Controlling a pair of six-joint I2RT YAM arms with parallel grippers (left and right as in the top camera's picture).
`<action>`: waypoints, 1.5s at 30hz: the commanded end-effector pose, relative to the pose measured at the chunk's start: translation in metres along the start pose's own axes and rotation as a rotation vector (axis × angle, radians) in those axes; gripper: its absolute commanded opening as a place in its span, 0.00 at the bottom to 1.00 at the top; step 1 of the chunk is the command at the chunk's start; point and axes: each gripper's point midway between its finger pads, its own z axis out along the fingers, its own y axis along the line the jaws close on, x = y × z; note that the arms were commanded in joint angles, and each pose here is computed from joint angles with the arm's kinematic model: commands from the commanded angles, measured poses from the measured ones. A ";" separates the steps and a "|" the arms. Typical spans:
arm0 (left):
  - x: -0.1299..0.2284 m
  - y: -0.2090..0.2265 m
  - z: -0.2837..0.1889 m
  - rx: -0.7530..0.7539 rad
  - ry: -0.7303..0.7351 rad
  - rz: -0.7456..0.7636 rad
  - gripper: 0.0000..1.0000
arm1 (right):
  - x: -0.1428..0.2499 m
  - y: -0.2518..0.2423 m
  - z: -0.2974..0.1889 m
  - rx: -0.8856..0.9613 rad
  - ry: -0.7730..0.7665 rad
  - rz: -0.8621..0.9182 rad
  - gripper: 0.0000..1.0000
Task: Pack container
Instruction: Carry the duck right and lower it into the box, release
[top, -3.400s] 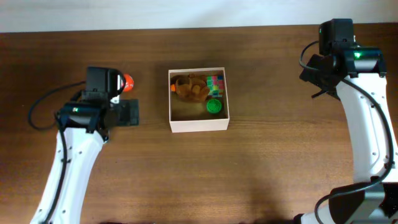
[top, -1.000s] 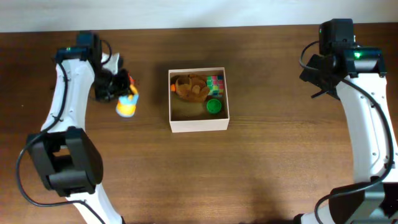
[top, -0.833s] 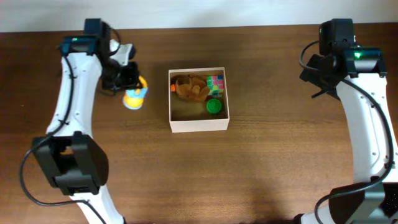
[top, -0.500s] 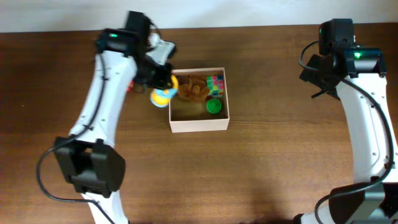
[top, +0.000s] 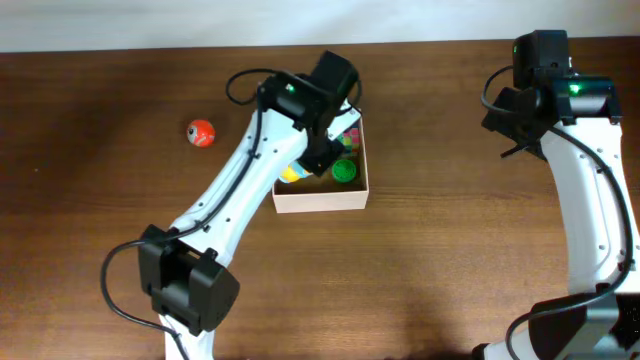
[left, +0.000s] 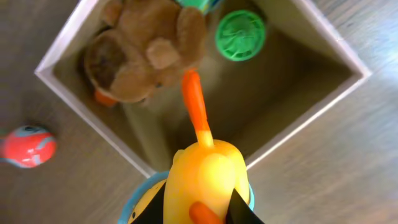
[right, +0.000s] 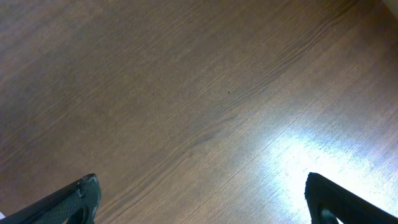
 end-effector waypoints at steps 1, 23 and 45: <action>0.004 0.022 0.006 -0.081 0.034 0.044 0.18 | 0.000 -0.001 0.003 0.007 0.004 -0.004 0.99; 0.001 0.010 0.015 0.027 0.018 0.116 0.18 | 0.000 -0.001 0.003 0.006 0.004 -0.004 0.99; -0.006 0.011 0.023 0.022 0.005 0.114 0.60 | 0.000 -0.001 0.003 0.006 0.004 -0.004 0.99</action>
